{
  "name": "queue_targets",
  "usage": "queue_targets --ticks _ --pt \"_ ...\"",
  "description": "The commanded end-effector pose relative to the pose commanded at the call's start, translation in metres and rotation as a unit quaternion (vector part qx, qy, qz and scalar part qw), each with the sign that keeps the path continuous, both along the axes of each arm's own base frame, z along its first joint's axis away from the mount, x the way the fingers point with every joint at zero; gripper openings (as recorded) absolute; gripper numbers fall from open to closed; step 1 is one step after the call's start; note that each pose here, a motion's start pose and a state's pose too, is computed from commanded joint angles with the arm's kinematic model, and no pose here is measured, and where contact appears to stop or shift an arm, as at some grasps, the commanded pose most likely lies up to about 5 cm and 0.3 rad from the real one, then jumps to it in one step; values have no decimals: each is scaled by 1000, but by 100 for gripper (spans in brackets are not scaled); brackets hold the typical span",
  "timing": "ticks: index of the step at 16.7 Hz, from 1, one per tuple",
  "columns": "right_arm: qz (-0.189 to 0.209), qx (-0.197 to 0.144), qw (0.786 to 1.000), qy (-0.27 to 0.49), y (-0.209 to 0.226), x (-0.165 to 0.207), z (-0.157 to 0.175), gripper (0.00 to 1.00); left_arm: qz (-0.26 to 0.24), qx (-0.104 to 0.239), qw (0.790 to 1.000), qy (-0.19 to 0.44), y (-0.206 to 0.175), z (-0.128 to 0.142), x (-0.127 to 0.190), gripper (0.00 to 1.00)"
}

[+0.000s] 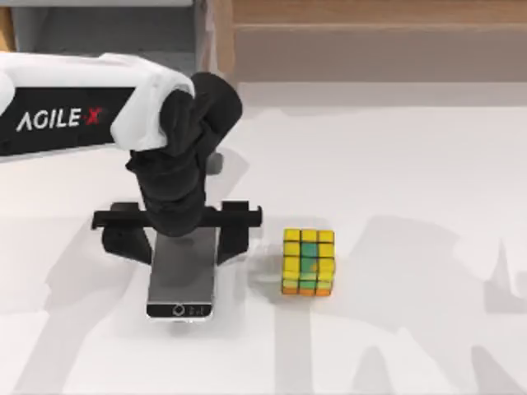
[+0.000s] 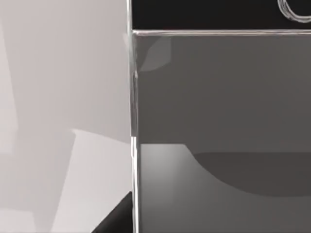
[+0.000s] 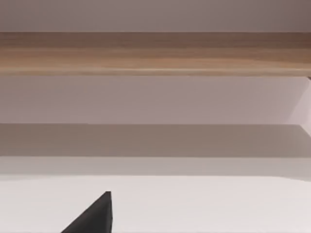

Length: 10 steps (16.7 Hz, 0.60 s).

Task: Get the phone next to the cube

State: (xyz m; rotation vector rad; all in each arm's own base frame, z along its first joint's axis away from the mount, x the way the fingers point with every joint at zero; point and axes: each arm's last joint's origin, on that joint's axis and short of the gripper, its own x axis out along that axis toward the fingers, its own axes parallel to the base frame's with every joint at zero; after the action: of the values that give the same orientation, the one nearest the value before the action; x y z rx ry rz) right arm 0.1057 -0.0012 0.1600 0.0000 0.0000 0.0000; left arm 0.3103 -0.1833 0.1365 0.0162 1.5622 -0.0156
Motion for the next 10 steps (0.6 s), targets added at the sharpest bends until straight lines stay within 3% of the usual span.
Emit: queue_targets --ticks 10 --pt "0 0 1000 0 0 0 0 100 0 0 1000 0 0 0 0 75"
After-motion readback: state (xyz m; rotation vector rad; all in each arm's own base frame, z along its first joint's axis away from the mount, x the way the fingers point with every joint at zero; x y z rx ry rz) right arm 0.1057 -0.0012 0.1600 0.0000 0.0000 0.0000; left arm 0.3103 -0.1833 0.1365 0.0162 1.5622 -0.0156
